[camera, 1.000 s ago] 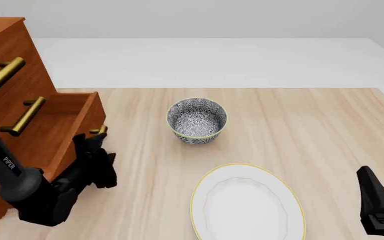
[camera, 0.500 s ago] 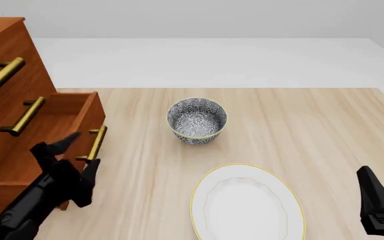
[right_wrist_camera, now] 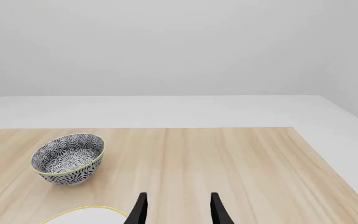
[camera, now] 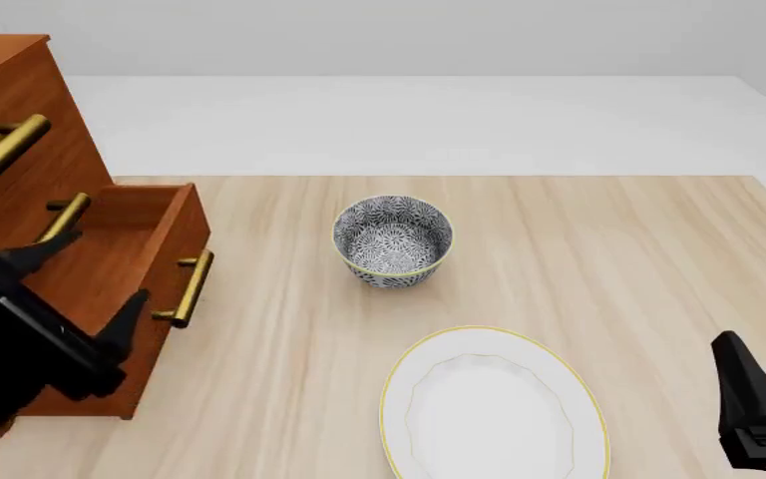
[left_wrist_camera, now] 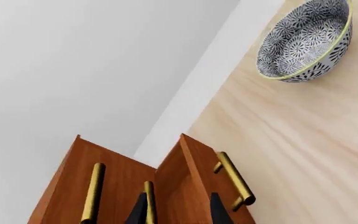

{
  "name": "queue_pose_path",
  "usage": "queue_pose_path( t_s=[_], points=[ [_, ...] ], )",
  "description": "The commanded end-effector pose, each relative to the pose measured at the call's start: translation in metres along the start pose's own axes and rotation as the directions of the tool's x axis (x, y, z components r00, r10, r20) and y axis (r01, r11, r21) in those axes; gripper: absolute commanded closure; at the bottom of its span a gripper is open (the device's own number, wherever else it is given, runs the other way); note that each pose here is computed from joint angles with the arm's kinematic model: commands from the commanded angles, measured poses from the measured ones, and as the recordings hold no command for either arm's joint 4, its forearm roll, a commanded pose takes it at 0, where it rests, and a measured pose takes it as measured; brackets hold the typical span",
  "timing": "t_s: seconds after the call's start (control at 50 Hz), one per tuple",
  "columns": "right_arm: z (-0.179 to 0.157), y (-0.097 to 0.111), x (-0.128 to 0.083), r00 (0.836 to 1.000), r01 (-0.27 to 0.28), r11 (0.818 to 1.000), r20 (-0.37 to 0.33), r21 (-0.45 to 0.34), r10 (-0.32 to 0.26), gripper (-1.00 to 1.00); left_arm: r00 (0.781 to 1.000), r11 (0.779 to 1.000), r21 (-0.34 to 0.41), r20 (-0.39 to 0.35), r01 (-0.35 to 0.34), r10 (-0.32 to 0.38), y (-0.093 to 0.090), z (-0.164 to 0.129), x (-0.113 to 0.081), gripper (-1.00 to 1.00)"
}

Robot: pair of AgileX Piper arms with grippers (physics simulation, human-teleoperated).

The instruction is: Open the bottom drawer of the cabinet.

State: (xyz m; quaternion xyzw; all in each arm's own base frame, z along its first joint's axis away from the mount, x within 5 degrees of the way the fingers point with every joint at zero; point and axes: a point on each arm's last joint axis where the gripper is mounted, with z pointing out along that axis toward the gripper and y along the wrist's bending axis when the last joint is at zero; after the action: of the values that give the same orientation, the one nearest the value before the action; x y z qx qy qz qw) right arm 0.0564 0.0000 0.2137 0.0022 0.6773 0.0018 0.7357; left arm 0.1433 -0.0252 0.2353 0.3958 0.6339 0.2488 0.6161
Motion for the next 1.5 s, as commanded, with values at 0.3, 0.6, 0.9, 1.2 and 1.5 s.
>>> queue_pose_path(
  t_s=[0.3,0.6,0.9,1.2,1.5],
  points=[
    [0.0,0.0,0.0,1.0,0.0,1.0,0.0,0.0,0.0,-1.0,0.958,0.959,0.108,-0.148,0.263,-0.246,0.054,0.008,-0.037,-1.0],
    [0.0,0.0,0.0,1.0,0.0,1.0,0.0,0.0,0.0,-1.0,0.894,0.9,0.136,-0.247,0.413,-0.373,0.076,0.034,-0.053,-1.0],
    [0.0,0.0,0.0,1.0,0.0,1.0,0.0,0.0,0.0,-1.0,0.838,0.867,0.133,-0.363,0.48,-0.408,0.068,0.051,-0.037,-1.0],
    [0.0,0.0,0.0,1.0,0.0,1.0,0.0,0.0,0.0,-1.0,0.776,0.833,0.119,-0.453,0.54,-0.438,0.051,0.065,-0.016,-1.0],
    [0.0,0.0,0.0,1.0,0.0,1.0,0.0,0.0,0.0,-1.0,0.712,0.799,0.078,-0.511,0.596,-0.481,0.046,0.071,-0.003,-1.0]
  ],
)
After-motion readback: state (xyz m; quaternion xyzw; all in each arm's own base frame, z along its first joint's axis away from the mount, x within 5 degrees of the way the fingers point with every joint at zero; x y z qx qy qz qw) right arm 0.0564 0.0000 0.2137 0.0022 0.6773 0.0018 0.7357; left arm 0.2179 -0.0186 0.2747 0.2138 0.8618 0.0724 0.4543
